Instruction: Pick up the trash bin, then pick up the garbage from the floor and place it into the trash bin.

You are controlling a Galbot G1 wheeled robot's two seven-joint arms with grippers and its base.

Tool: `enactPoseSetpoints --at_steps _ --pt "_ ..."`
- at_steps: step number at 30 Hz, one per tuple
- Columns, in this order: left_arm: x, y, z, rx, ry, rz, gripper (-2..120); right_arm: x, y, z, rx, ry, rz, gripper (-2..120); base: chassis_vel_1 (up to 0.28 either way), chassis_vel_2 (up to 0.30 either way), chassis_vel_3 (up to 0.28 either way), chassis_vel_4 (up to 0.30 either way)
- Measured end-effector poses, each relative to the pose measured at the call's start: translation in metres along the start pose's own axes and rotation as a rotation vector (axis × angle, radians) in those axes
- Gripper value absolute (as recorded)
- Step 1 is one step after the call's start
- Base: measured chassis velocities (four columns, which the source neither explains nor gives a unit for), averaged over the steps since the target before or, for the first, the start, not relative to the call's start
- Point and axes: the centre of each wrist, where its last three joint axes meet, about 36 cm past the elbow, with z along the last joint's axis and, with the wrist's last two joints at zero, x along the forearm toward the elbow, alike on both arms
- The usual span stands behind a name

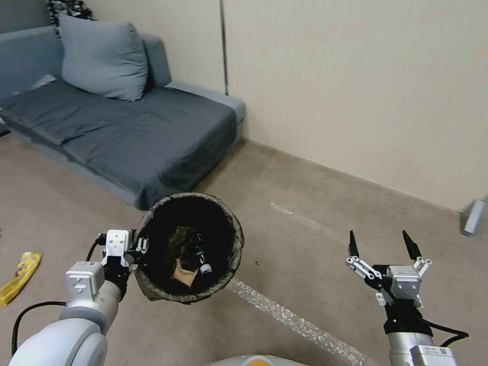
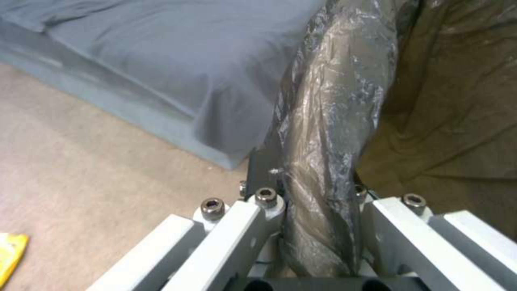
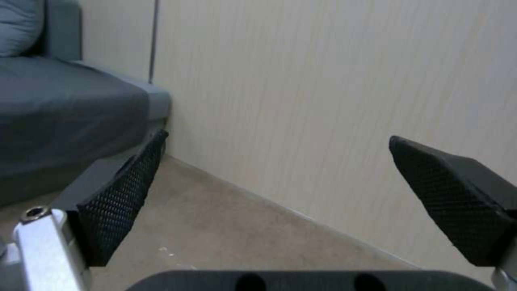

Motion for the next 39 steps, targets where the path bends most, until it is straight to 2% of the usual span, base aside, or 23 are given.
enactPoseSetpoints --at_steps 39 --pt "-0.0022 -0.0002 0.0001 0.005 -0.004 0.001 3 -0.0001 0.0060 0.0052 0.000 0.003 0.001 100 0.079 0.076 0.079 0.080"
